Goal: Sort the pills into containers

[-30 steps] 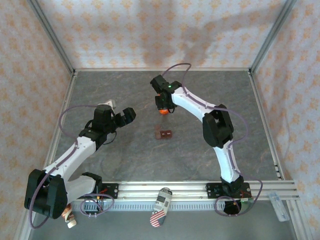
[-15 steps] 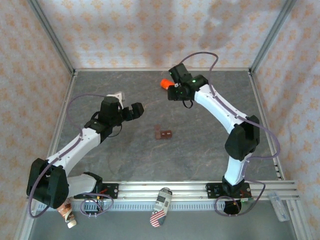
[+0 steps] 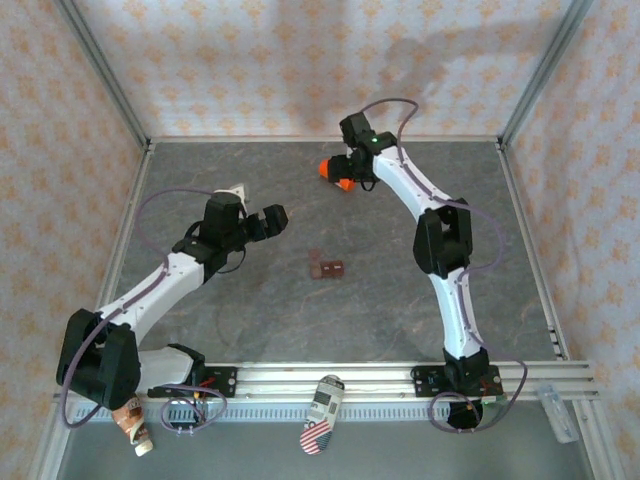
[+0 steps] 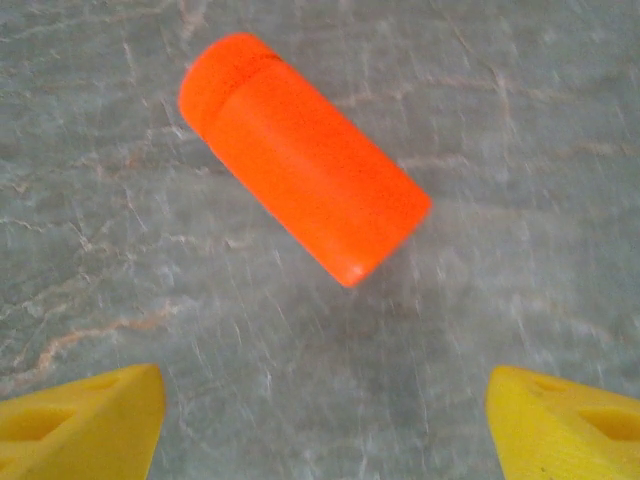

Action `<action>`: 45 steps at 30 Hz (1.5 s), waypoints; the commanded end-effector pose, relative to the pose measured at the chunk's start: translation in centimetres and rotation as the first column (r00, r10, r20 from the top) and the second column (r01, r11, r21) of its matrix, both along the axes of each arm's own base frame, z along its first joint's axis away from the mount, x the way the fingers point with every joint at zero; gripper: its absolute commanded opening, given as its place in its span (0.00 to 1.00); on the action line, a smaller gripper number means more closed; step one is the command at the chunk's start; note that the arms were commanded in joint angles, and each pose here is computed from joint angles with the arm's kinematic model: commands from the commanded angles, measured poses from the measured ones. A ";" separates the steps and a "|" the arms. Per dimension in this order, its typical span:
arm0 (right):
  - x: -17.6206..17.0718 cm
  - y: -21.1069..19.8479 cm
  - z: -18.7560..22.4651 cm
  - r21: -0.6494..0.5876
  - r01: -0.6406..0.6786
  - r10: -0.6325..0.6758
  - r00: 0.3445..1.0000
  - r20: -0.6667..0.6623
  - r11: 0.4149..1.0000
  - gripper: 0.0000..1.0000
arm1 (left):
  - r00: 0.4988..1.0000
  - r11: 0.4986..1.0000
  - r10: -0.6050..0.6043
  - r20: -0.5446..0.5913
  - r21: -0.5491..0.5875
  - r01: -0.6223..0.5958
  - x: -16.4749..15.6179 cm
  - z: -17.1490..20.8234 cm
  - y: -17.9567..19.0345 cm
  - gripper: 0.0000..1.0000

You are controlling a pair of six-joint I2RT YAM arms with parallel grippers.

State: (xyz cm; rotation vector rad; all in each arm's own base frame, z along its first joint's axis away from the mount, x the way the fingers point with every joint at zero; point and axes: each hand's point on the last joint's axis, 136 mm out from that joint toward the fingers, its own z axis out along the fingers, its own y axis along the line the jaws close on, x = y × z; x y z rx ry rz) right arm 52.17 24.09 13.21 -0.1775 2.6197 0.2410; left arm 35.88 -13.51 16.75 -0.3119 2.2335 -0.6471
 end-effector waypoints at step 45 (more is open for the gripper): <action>4.4 5.3 -10.6 -0.054 -0.225 0.225 0.974 -0.001 0.973 0.74 | 0.997 0.993 -0.023 -0.078 -0.117 0.014 1.3 -2.1 -2.0 1.00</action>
